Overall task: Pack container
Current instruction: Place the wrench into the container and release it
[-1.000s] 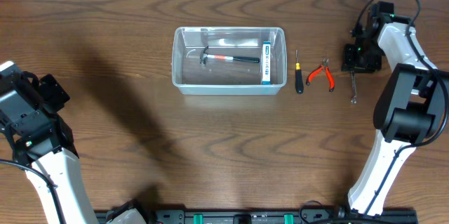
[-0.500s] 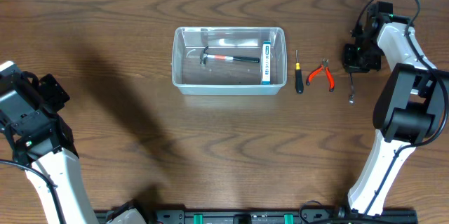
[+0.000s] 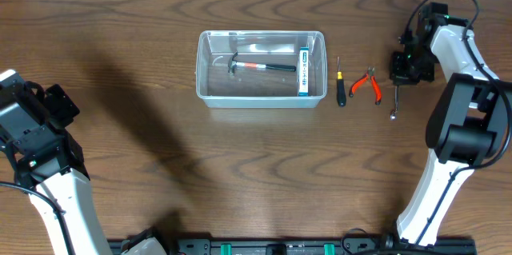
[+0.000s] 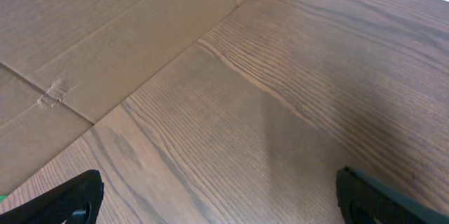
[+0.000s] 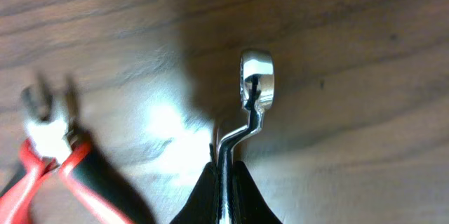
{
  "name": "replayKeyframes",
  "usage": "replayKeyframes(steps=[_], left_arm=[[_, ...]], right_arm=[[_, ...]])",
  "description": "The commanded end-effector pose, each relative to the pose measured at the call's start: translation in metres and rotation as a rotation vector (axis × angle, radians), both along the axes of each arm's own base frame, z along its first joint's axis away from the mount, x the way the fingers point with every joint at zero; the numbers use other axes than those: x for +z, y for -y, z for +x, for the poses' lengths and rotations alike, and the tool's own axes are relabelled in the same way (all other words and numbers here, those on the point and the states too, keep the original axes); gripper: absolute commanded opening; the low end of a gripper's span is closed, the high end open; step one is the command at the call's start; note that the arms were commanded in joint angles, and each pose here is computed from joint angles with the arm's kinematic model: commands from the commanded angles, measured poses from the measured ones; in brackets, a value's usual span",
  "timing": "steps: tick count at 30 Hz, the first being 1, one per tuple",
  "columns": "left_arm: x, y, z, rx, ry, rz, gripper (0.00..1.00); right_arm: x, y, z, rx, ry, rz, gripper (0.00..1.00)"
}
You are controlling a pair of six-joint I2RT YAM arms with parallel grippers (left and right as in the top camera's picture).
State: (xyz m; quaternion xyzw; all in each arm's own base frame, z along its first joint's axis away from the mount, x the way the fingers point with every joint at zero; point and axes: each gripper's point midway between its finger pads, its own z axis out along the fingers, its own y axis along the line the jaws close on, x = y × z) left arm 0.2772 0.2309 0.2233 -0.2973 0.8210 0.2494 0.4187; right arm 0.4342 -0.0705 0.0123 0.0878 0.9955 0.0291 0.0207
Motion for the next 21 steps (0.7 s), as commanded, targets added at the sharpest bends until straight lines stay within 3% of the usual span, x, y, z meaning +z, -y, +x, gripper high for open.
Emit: replayKeyframes(steps=[1, 7, 11, 14, 21], left_arm=[[0.007, -0.004, 0.0, 0.005, -0.001, 0.018, 0.98], [0.007, -0.004, 0.0, 0.005, -0.001, 0.018, 0.98], [0.007, -0.004, 0.0, 0.005, -0.001, 0.018, 0.98], [0.007, -0.004, 0.0, 0.005, -0.001, 0.018, 0.98], [0.007, -0.004, 0.0, 0.005, -0.001, 0.018, 0.98]], right_arm=[[0.102, -0.033, 0.029, 0.104, 0.264, 0.024, 0.01], [0.231, -0.138, 0.039, 0.47, 0.662, 0.03, 0.01], [0.27, -0.235, 0.024, 0.822, 0.837, 0.022, 0.01], [0.267, -0.315, -0.002, 1.177, 0.905, 0.053, 0.01], [0.185, -0.394, -0.028, 1.697, 0.826, 0.011, 0.01]])
